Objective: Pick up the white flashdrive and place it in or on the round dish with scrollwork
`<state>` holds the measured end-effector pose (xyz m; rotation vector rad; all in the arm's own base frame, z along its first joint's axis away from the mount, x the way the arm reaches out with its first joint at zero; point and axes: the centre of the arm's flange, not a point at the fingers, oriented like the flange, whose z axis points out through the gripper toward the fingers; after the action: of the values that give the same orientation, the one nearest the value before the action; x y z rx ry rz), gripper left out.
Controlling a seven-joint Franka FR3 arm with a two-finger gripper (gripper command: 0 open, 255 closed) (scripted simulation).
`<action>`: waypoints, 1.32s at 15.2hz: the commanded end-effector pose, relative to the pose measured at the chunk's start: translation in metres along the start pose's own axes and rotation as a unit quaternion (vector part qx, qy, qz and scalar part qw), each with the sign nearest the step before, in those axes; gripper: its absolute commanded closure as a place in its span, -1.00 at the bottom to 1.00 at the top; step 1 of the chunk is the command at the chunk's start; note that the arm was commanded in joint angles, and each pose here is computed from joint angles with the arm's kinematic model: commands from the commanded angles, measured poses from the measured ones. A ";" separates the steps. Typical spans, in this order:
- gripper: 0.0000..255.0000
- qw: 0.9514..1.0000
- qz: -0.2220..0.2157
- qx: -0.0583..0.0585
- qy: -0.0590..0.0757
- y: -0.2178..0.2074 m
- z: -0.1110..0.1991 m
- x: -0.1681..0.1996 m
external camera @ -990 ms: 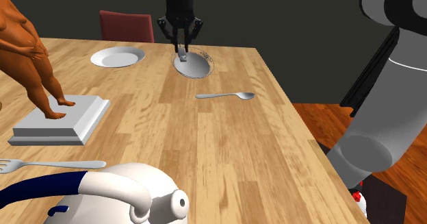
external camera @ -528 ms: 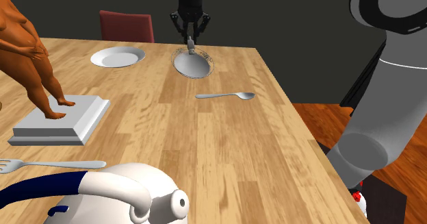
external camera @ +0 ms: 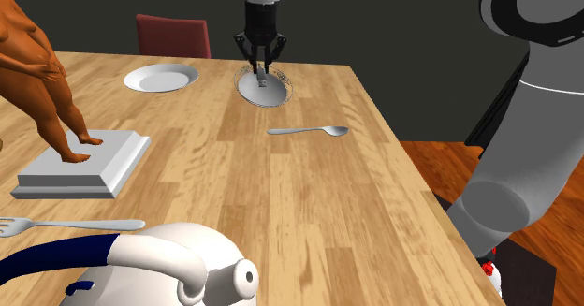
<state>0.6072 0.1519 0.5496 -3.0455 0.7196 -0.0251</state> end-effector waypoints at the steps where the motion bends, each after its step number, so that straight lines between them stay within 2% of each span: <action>1: 1.00 1.000 0.000 0.000 0.000 0.001 0.011 0.000; 5: 1.00 1.000 0.000 0.000 0.000 0.001 0.032 -0.001; 13: 1.00 1.000 0.000 0.000 0.000 0.001 0.032 -0.001; 14: -1.00 1.000 0.000 0.000 0.000 0.001 0.032 -0.001; 19: -1.00 1.000 0.000 0.000 0.000 0.001 0.032 -0.001; 20: -1.00 1.000 0.000 0.000 0.000 0.001 0.019 -0.001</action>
<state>0.6068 0.1518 0.5239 -3.0451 0.7197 -0.0258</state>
